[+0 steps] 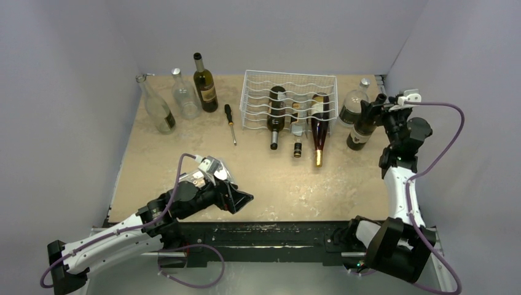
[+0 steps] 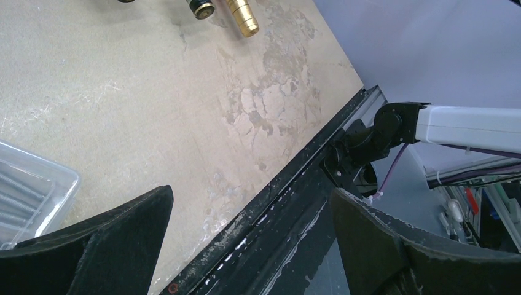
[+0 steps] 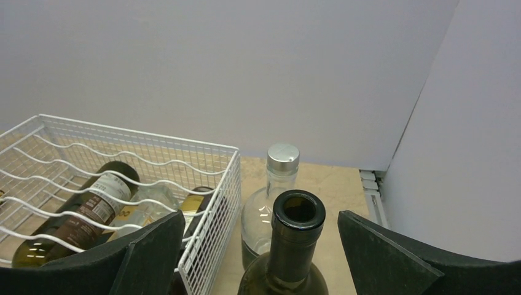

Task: Take the wine bottle off the wine rack
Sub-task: Place the wine bottle at the center of the board.

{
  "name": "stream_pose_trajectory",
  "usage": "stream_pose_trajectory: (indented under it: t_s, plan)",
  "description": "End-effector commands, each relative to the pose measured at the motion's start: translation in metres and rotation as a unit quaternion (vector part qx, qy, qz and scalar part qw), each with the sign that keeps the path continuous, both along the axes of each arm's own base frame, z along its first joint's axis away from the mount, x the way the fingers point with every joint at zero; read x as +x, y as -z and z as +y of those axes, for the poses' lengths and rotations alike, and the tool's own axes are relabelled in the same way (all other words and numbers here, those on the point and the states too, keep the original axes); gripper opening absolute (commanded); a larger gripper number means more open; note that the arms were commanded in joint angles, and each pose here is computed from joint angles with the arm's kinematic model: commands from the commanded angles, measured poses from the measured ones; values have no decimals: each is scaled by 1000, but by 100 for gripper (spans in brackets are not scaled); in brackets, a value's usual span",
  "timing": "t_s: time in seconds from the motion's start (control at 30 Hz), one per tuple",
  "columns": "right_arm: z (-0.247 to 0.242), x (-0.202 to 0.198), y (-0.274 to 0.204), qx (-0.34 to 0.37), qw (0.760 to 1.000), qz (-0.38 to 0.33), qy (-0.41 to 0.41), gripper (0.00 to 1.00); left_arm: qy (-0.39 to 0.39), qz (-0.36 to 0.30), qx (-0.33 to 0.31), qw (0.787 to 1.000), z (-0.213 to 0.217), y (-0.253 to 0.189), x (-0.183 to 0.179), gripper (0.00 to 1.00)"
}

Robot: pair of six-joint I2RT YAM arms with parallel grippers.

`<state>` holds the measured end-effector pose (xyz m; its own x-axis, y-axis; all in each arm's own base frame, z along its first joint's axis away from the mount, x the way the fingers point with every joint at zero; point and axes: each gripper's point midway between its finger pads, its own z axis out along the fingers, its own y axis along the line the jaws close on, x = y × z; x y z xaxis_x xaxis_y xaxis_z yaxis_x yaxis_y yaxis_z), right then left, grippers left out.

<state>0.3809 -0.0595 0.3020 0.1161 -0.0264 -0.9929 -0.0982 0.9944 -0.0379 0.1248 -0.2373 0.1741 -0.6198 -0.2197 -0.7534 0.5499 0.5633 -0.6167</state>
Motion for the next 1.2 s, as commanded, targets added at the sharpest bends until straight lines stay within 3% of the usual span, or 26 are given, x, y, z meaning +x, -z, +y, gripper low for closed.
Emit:
stream_pose_trajectory:
  t_s: [0.0,0.6,1.17]
  plan:
    - [6,-5,-19,-8,1000,1,-14,99,-1,-2,-14,1000,-3,-4,1,100]
    - [47,-43,-42,-54,991,51,-111,99,-14,-1,-6,1000,-4,-4,7,100]
    - [92,-83,-13,-7,969,106,-224,99,-32,2,12,999,-9,-11,18,100]
